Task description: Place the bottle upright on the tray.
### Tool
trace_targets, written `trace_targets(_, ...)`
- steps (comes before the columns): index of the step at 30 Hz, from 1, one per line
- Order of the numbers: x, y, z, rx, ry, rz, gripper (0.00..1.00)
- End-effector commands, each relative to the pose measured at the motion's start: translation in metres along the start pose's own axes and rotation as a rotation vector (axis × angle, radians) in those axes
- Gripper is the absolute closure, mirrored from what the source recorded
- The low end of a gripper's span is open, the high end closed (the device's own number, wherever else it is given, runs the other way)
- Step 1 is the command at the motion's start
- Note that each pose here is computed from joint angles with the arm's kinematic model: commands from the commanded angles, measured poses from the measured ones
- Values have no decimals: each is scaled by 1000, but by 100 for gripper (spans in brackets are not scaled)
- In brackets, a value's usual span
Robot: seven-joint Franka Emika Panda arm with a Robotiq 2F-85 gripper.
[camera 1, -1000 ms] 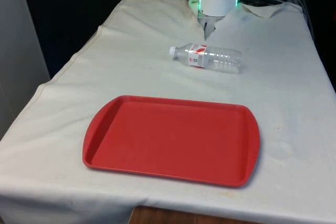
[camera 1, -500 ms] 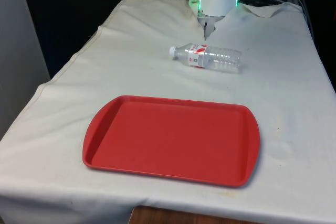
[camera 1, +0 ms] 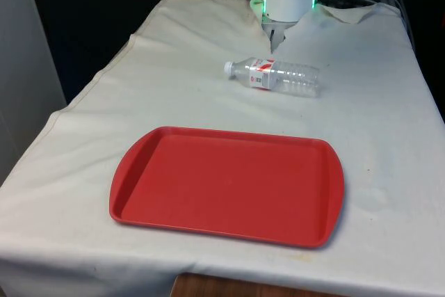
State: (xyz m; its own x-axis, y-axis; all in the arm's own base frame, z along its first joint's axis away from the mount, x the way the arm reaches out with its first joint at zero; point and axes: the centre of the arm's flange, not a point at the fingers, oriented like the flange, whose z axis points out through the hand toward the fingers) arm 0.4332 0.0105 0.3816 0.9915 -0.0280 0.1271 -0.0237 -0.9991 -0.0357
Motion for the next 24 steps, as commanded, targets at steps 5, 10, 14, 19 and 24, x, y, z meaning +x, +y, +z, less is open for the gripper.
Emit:
trace_targets(5, -2, -1, 8, 0, 12, 3, 0)
trace_targets(10, -2, -2, 10, -1, 6, -4, 0)
trace_targets(14, -3, -3, 16, 2, 18, -2, 0)
trace_targets(19, -5, -3, 26, 6, 24, 3, 0)
trace_targets(24, -6, -1, 35, 8, 29, 15, 0)
